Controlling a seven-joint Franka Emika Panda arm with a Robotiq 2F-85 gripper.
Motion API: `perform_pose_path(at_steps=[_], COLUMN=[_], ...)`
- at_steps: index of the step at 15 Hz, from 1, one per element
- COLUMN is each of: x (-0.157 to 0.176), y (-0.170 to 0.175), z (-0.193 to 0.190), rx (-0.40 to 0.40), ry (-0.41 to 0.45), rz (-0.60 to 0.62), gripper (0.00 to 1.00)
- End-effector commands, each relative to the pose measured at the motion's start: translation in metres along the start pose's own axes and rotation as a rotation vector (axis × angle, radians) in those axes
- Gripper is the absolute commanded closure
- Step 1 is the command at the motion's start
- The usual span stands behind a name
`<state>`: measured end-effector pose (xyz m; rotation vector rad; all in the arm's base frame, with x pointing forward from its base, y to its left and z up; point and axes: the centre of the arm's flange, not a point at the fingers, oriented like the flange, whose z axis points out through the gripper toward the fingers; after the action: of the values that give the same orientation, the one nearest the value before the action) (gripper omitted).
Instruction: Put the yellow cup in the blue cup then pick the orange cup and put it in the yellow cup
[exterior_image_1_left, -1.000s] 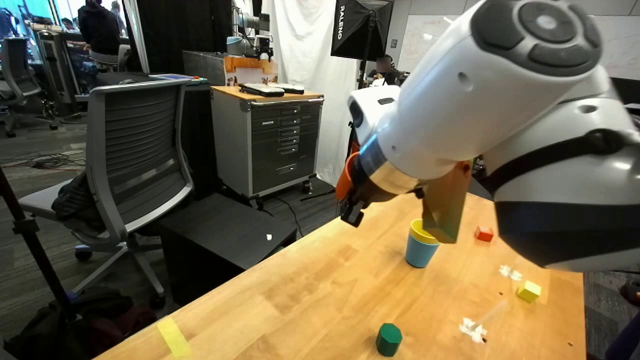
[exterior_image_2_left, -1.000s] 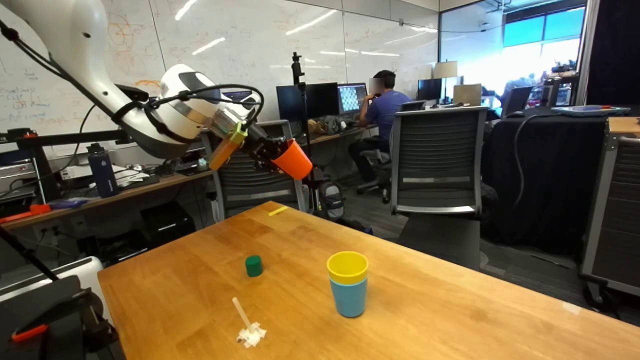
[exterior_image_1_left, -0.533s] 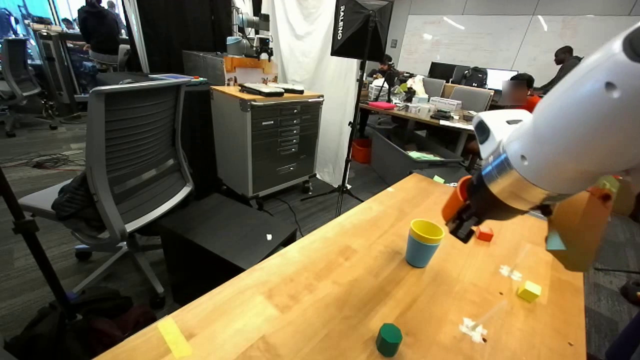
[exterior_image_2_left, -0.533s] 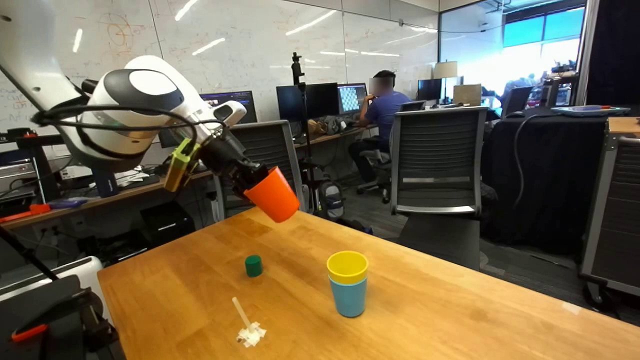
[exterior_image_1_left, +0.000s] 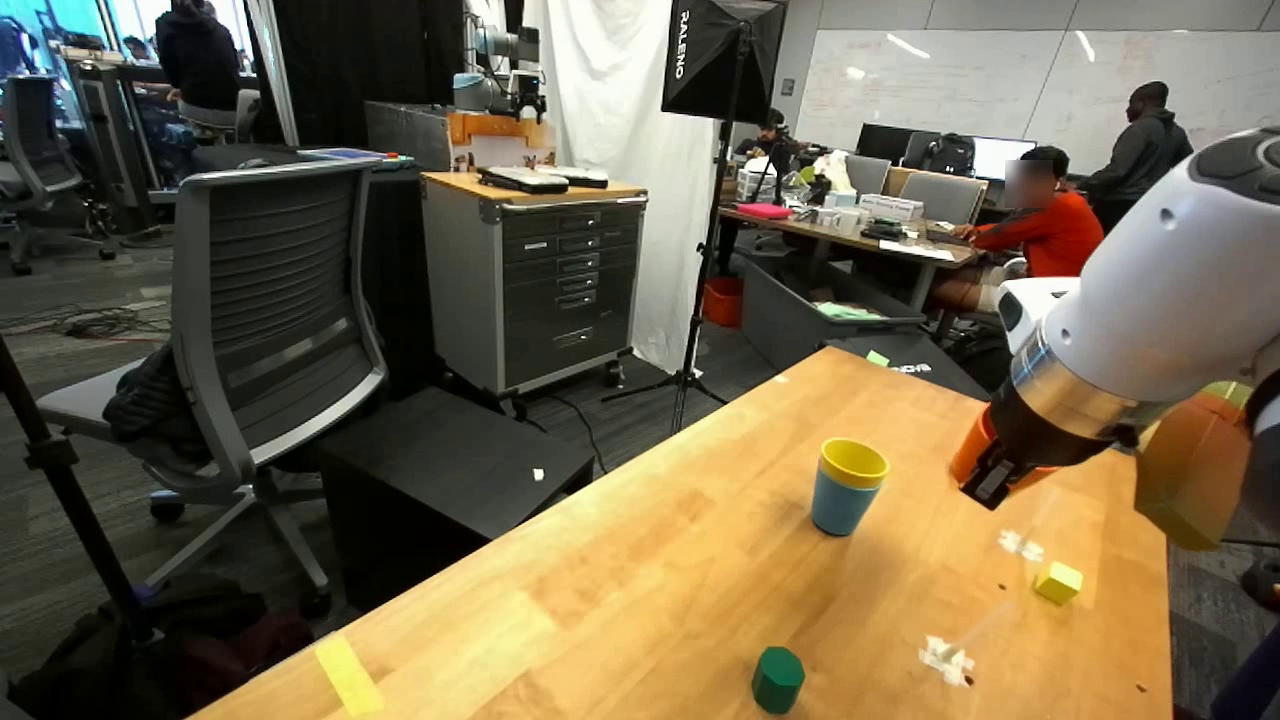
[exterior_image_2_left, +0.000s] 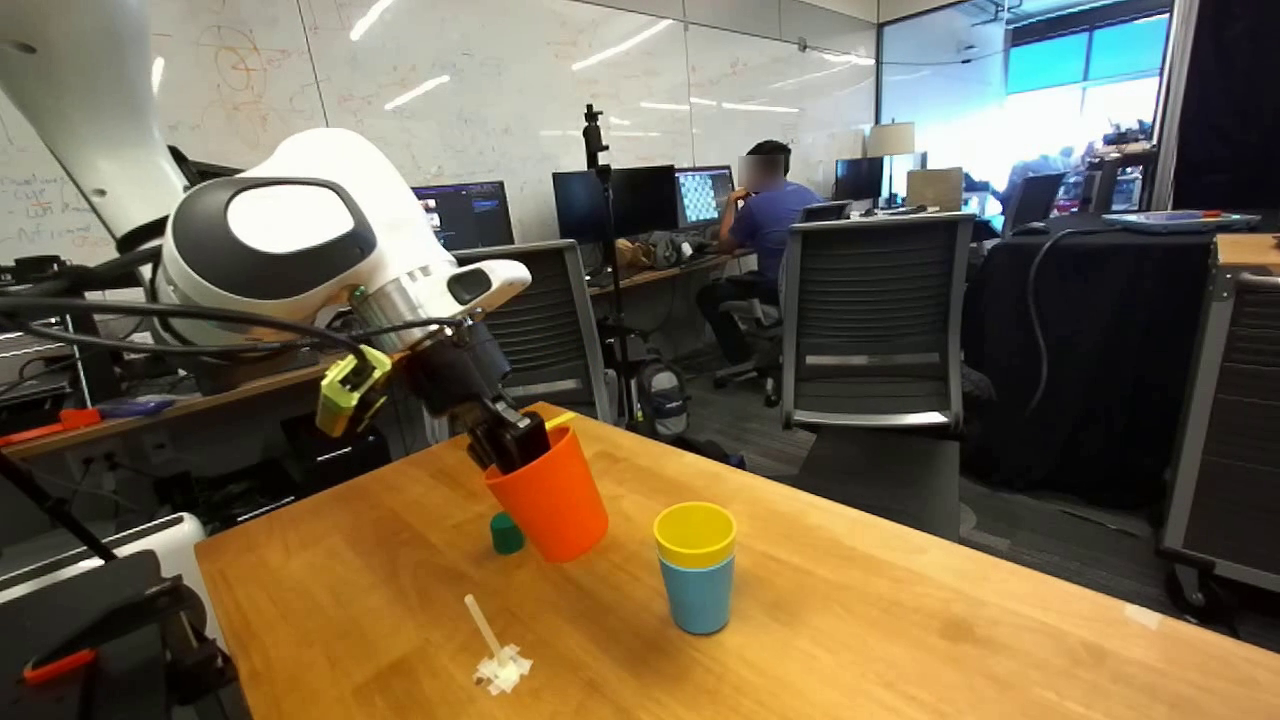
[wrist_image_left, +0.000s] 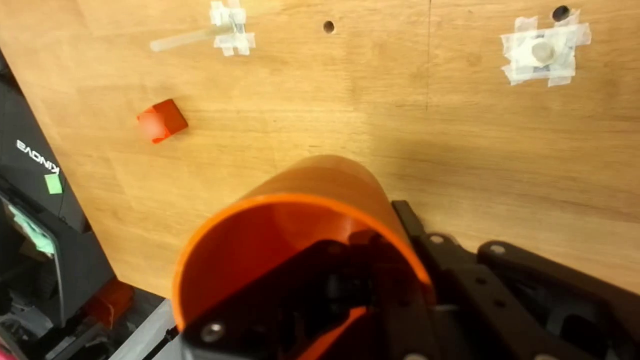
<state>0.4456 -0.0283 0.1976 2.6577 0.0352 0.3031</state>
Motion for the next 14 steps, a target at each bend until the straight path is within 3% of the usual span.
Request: perform_pose_path(at_steps=[1, 8, 14], x=[0.035, 0.093, 0.130], y=[-0.001, -0.018, -0.011], z=[0.016, 0.038, 0.044], rx=[0.051, 0.101, 0.128], ry=[-0.014, -0.024, -0.055], rz=[-0.002, -0.007, 0.017], gripper=[0.99, 0.99, 0.99])
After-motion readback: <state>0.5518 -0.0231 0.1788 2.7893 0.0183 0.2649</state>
